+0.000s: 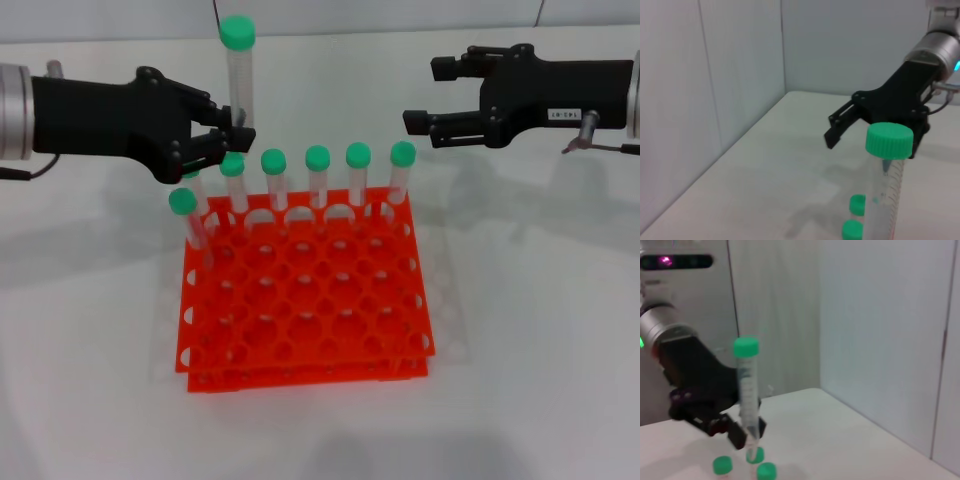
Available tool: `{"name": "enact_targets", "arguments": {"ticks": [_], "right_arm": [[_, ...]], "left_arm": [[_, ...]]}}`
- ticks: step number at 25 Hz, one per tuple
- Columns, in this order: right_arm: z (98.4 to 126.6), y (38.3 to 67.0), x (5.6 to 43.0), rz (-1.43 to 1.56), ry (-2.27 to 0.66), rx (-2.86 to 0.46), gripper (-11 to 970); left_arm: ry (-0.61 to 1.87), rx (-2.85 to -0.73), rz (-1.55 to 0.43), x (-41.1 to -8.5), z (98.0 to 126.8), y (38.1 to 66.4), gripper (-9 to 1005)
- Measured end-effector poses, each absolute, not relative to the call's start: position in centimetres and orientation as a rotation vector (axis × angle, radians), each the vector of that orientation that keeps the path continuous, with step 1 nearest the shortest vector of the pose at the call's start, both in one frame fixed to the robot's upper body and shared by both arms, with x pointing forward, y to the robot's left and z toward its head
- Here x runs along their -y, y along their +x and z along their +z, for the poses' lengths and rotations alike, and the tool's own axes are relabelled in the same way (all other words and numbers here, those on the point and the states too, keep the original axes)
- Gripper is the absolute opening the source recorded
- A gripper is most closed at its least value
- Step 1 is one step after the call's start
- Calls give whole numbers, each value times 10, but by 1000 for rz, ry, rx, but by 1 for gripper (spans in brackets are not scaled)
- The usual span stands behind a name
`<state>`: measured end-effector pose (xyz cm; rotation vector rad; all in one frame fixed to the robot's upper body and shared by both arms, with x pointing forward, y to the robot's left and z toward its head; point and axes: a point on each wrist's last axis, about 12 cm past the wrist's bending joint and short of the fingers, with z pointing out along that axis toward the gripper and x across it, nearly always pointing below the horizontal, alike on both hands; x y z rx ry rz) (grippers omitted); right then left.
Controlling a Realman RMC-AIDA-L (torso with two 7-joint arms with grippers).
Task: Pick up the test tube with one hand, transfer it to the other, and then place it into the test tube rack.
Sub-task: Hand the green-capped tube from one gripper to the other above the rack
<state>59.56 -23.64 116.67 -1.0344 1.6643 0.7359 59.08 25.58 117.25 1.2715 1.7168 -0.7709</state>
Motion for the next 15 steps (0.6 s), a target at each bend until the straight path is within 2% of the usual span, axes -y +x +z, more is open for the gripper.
{"name": "enact_targets", "arguments": {"ticks": [6,15], "right_arm": [[1167,598,237,734,-995,-1671,797],[1170,596,237,798,-930,-1641,795]], "left_arm": [[1279,-1622,-790,-253,1162,588,180],[1274,-1630,-793,-252,1155,592,180]]}}
